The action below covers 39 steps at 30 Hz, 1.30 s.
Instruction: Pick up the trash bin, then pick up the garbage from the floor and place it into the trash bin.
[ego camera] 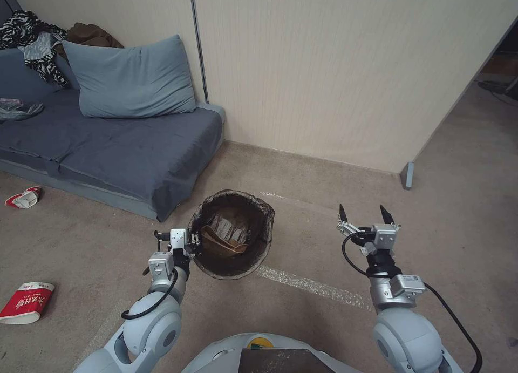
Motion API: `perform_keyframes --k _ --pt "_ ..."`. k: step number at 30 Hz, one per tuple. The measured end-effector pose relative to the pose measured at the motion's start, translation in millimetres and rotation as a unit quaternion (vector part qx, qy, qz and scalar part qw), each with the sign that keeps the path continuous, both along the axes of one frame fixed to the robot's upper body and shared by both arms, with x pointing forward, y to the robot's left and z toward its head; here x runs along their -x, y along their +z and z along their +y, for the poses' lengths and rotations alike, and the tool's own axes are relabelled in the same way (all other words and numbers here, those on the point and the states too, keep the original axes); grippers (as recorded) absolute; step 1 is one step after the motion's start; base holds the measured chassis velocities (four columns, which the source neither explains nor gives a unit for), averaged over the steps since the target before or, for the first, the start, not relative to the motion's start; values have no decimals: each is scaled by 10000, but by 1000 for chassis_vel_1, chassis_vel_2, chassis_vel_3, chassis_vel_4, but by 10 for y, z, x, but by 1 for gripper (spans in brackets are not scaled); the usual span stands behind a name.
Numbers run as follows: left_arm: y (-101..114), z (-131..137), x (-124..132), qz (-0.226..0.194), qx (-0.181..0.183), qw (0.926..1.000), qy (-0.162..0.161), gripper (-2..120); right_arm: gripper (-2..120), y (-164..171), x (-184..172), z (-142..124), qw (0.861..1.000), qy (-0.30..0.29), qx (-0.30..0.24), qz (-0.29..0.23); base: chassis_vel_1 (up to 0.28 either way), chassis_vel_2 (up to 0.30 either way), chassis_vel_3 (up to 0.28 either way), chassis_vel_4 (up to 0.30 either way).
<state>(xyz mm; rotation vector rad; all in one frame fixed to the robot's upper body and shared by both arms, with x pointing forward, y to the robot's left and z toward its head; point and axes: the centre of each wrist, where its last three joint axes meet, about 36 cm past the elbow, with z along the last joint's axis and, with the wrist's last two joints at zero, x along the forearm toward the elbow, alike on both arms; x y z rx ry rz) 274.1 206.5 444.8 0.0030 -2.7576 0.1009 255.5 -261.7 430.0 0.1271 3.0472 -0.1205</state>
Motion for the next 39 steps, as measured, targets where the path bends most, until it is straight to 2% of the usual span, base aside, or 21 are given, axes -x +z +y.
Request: perform_keyframes --k 23,39 --pt "-9 -17 -1 26 66 10000 34 0 100 -10 -58 85 10000 -14 -74 -15 0 0 0 0" --pt "-11 -14 12 40 91 9999 55 0 100 -1 -101 124 9999 40 -92 6 81 87 81 83"
